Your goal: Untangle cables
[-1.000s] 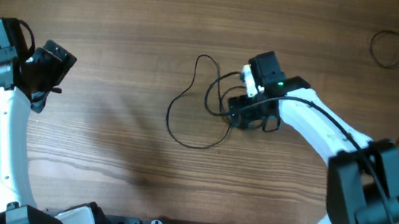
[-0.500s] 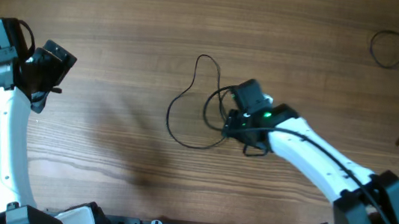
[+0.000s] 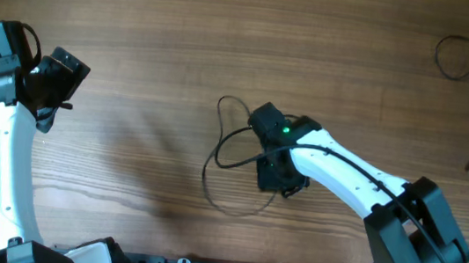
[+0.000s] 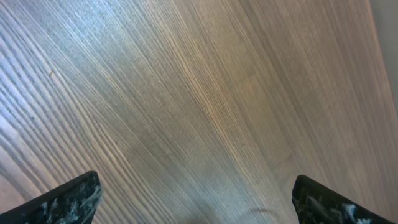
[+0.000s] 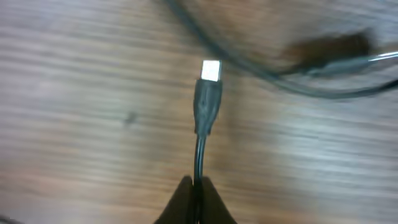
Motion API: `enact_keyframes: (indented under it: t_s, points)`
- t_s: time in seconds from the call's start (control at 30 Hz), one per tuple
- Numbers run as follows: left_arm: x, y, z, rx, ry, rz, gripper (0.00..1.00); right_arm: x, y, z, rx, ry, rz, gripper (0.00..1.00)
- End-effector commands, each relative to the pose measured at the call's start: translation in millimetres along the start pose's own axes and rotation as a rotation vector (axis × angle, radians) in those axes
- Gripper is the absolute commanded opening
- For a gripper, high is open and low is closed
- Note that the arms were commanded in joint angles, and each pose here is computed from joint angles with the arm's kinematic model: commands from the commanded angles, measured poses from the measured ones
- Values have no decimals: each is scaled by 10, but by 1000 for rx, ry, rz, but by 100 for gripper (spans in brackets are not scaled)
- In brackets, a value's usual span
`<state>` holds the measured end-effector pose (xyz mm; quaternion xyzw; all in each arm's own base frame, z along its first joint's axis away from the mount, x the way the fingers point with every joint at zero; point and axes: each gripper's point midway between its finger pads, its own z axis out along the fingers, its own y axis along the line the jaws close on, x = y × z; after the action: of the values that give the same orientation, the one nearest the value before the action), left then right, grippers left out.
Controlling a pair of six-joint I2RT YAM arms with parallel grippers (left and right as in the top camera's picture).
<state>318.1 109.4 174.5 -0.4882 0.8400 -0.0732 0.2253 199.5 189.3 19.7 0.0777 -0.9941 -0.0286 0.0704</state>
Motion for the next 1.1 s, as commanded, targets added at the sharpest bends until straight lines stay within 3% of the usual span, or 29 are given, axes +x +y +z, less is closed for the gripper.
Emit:
enact_keyframes:
  t_s: [0.0,0.1,0.13,0.27,0.4,0.5,0.63,0.67,0.7,0.73,0.8,0.93,1.07]
  points:
    - [-38,10,-9,-9,-16,-10,100,48,289,-268,-150,23,-76,4]
    - [-38,10,-9,-9,-16,-10,100,193,564,-457,-360,122,-114,4]
    - [-38,10,-9,-9,-16,-10,100,240,450,-444,-325,143,-129,4]
    - [-38,10,-9,-9,-16,-10,100,104,-774,-451,255,48,219,4]
    - [-38,10,-9,-9,-16,-10,100,-108,-1292,-625,354,-7,262,4]
    - [-38,10,-9,-9,-16,-10,100,-504,-1593,-723,407,-173,317,4]
    - [-38,10,-9,-9,-16,-10,100,-1556,-1433,-972,291,-568,110,4]
    - [-38,10,-9,-9,-16,-10,100,-1781,-1138,-1014,174,-644,-79,8]
    - [-38,10,-9,-9,-16,-10,100,-1799,-970,-986,104,-642,-184,66]
    - [-38,10,-9,-9,-16,-10,100,-1779,-933,-956,87,-628,-208,100]
    - [-38,10,-9,-9,-16,-10,100,-1618,-815,-841,14,-552,-239,100]
    - [-38,10,-9,-9,-16,-10,100,-1179,-171,-725,-282,-429,-508,100]
    - [-38,10,-9,-9,-16,-10,100,-871,228,-425,-303,-394,-738,100]
